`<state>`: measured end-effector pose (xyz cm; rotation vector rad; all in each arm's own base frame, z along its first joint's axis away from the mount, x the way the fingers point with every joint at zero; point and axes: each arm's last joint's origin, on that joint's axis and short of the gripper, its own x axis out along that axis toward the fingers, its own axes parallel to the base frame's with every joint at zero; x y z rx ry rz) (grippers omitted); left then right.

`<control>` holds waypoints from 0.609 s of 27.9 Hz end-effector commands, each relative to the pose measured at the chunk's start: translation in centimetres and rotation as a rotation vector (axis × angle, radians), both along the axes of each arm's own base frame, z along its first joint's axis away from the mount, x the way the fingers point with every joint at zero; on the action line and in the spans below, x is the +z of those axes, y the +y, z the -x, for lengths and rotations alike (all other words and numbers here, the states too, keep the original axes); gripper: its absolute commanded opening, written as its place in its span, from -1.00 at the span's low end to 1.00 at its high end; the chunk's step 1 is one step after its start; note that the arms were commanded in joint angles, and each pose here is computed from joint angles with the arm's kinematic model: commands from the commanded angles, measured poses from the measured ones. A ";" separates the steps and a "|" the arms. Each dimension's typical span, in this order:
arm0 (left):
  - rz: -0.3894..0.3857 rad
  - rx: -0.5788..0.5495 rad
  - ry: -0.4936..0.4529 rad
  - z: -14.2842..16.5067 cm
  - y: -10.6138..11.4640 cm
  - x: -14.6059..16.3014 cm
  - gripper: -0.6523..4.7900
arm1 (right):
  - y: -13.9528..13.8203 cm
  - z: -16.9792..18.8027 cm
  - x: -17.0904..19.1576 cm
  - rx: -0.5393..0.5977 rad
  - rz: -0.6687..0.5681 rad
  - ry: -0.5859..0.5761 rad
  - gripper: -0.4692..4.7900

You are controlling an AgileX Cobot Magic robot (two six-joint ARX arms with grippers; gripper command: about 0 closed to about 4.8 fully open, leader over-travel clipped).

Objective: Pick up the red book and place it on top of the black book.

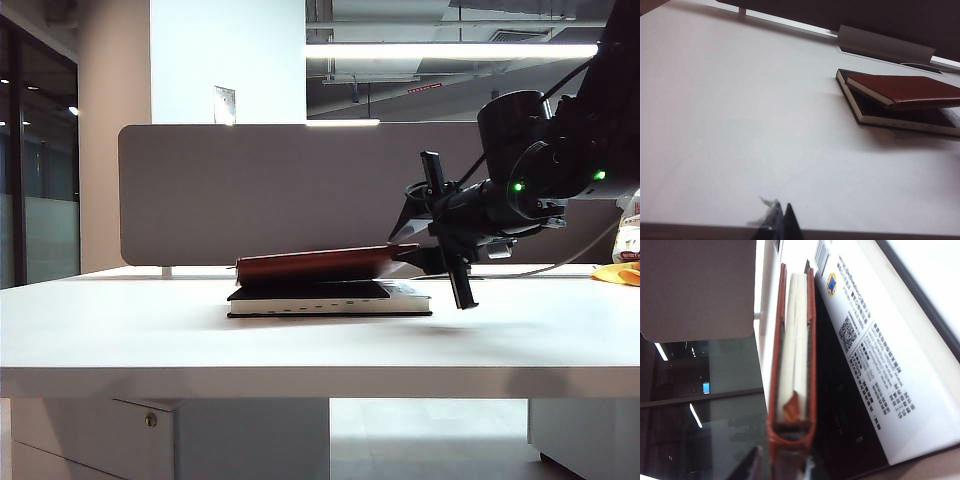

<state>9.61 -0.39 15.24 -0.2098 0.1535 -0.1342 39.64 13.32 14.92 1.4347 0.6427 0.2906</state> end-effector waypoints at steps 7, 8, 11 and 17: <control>0.000 -0.010 -0.012 0.0 0.0 0.1 -0.78 | -0.4 -0.3 0.9 -0.019 -0.038 -0.038 -0.13; 0.000 -0.010 -0.012 0.0 0.0 0.1 -0.78 | -0.4 -0.3 1.0 -0.019 -0.042 -0.044 -0.13; 0.000 -0.009 -0.012 0.0 0.0 0.1 -0.78 | -0.4 -0.4 1.4 -0.019 -0.060 -0.073 -0.09; 0.000 -0.009 -0.012 0.0 0.0 0.1 -0.78 | -0.5 -0.5 1.8 -0.014 -0.092 -0.097 -0.12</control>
